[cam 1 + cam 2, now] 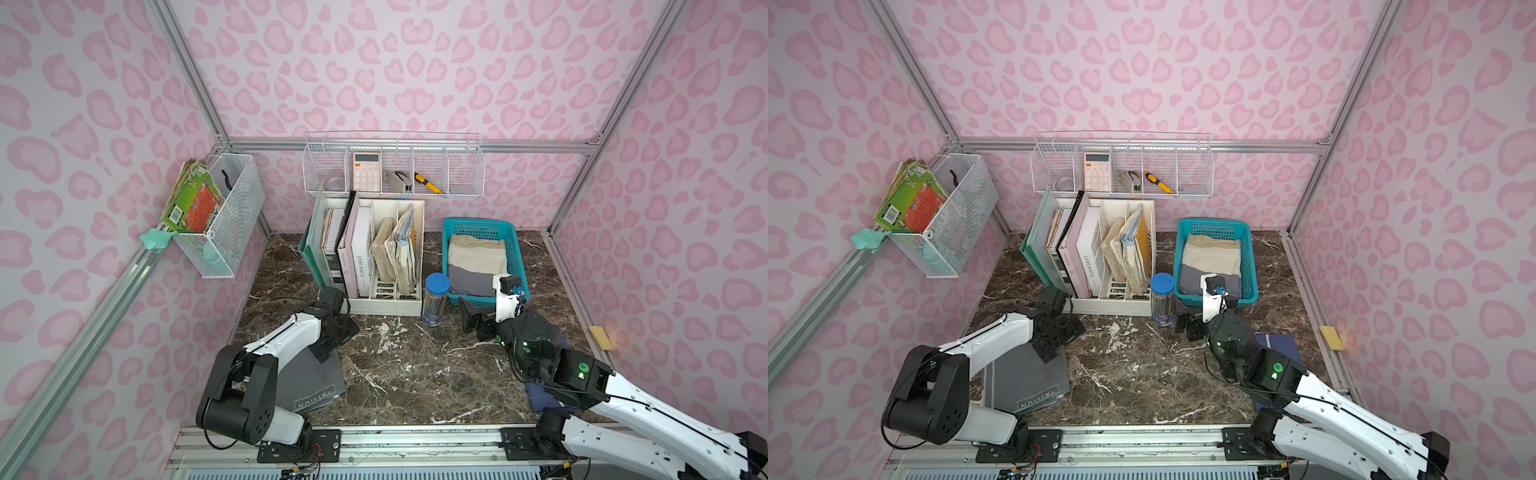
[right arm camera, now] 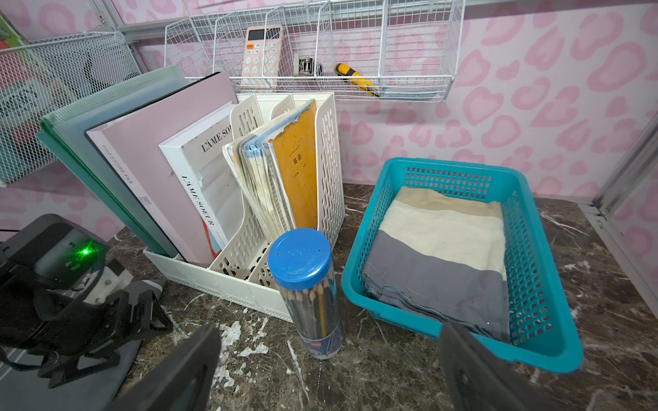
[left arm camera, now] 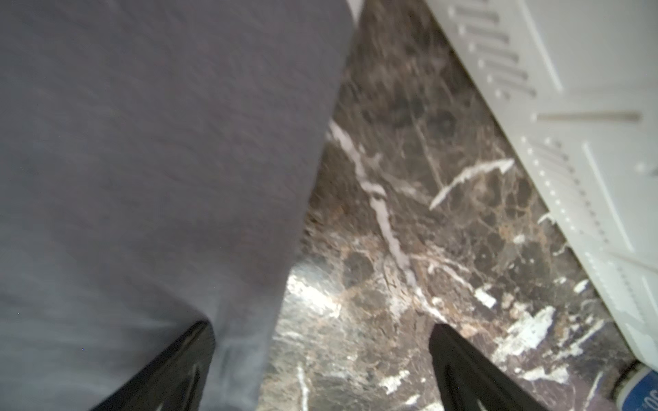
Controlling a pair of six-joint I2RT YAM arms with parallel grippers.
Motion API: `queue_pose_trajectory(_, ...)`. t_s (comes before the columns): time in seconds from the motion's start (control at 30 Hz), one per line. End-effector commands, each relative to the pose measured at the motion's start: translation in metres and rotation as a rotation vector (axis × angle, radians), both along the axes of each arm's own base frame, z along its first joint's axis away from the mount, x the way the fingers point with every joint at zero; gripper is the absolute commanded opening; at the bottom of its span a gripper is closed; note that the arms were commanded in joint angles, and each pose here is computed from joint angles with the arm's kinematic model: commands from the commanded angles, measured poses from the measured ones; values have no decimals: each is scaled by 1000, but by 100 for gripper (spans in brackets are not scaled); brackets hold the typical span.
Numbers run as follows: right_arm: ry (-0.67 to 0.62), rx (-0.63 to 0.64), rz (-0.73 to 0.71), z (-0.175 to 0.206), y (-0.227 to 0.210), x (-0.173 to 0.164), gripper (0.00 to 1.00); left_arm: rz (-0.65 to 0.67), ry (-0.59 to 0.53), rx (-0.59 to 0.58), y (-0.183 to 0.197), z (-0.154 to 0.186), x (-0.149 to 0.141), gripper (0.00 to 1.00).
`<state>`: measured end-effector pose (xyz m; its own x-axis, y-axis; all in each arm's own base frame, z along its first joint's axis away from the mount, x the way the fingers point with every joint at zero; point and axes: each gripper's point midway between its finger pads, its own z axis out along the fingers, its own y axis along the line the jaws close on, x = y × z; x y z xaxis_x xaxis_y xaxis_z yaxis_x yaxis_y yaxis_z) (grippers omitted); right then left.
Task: Put the folded pillowcase in the basket
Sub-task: Move the pillowcase to the center of the board.
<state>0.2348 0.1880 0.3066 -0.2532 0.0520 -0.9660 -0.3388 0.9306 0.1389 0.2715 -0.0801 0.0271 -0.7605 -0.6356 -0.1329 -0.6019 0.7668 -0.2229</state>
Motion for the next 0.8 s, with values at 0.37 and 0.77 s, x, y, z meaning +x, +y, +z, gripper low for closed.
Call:
queue_pose_trajectory(0.37, 58, -2, 37, -11, 10, -3, 98, -153, -101, 37, -69, 48, 6, 99)
queue_pose_trajectory(0.77, 107, 19, 139, -39, 43, -23, 98, -26, -138, 97, 26, 56, -19, 99)
